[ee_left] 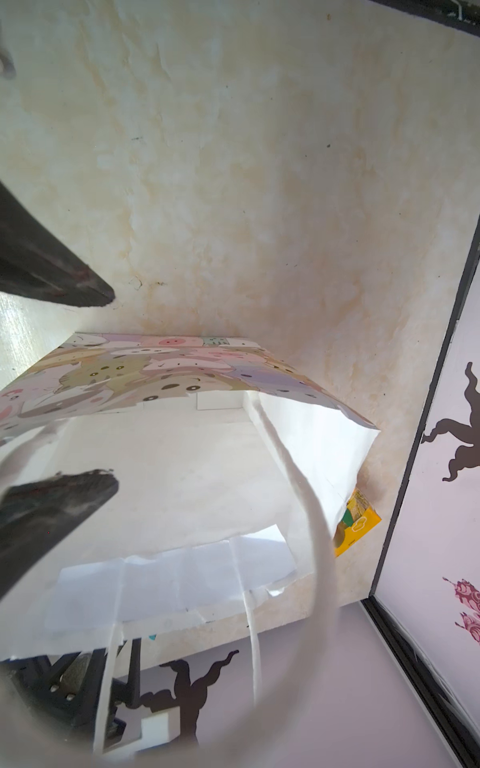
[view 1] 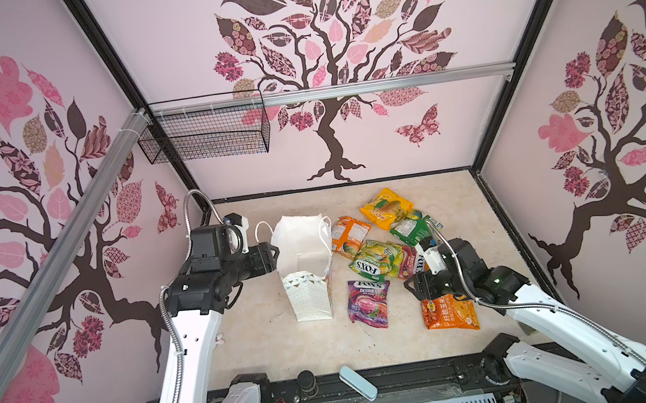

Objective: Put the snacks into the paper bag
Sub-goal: 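Move left gripper to bag rim while right gripper reaches toward purple bag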

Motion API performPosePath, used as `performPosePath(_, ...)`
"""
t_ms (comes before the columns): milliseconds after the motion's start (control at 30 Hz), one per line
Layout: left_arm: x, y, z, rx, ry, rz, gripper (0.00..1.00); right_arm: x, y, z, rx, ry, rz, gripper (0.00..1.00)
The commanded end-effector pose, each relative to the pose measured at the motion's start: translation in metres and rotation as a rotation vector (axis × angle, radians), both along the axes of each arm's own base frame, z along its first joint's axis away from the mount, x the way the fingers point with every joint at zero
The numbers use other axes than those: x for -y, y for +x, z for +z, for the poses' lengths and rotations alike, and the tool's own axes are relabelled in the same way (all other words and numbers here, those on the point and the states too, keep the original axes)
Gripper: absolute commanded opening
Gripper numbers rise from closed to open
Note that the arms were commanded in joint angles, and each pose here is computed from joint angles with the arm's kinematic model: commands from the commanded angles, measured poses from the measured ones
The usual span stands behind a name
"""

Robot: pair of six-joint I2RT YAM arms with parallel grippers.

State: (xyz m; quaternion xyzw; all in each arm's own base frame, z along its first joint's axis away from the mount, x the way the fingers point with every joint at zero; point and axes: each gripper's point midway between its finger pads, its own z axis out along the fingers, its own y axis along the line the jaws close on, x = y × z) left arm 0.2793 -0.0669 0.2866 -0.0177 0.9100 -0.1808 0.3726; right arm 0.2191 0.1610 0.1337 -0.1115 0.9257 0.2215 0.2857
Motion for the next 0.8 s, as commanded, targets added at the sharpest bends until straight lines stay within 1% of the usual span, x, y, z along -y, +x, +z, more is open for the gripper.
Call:
performPosePath(0, 0.000, 0.006, -0.010, 0.003, 0.007, -0.003, 0.62, -0.004, 0.001, 0.006, 0.007, 0.004, -0.014, 0.75)
performPosePath(133, 0.010, 0.009, -0.011, 0.009, -0.038, -0.038, 0.54, -0.012, 0.001, -0.003, -0.032, 0.035, -0.030, 0.72)
performPosePath(267, 0.017, 0.012, -0.013, 0.021, -0.070, -0.070, 0.51, -0.018, -0.003, -0.020, -0.072, 0.033, -0.039, 0.72)
performPosePath(333, 0.017, 0.013, -0.018, 0.008, -0.063, -0.071, 0.45, -0.024, -0.005, -0.026, -0.087, 0.046, -0.032, 0.72)
performPosePath(400, 0.015, 0.014, -0.024, -0.003, -0.048, -0.068, 0.34, -0.030, -0.007, -0.028, -0.090, 0.063, -0.024, 0.72)
performPosePath(500, 0.014, 0.014, -0.030, -0.018, -0.037, -0.068, 0.23, -0.036, -0.010, -0.036, -0.104, 0.083, -0.016, 0.72)
performPosePath(567, 0.014, 0.014, -0.031, -0.020, -0.035, -0.069, 0.19, -0.041, -0.013, -0.042, -0.118, 0.099, -0.007, 0.72)
performPosePath(633, 0.014, 0.013, -0.031, -0.017, -0.033, -0.067, 0.13, -0.046, -0.016, -0.048, -0.130, 0.117, 0.002, 0.72)
performPosePath(767, 0.012, 0.012, -0.029, -0.009, -0.027, -0.062, 0.03, -0.054, -0.019, -0.059, -0.150, 0.139, 0.008, 0.72)
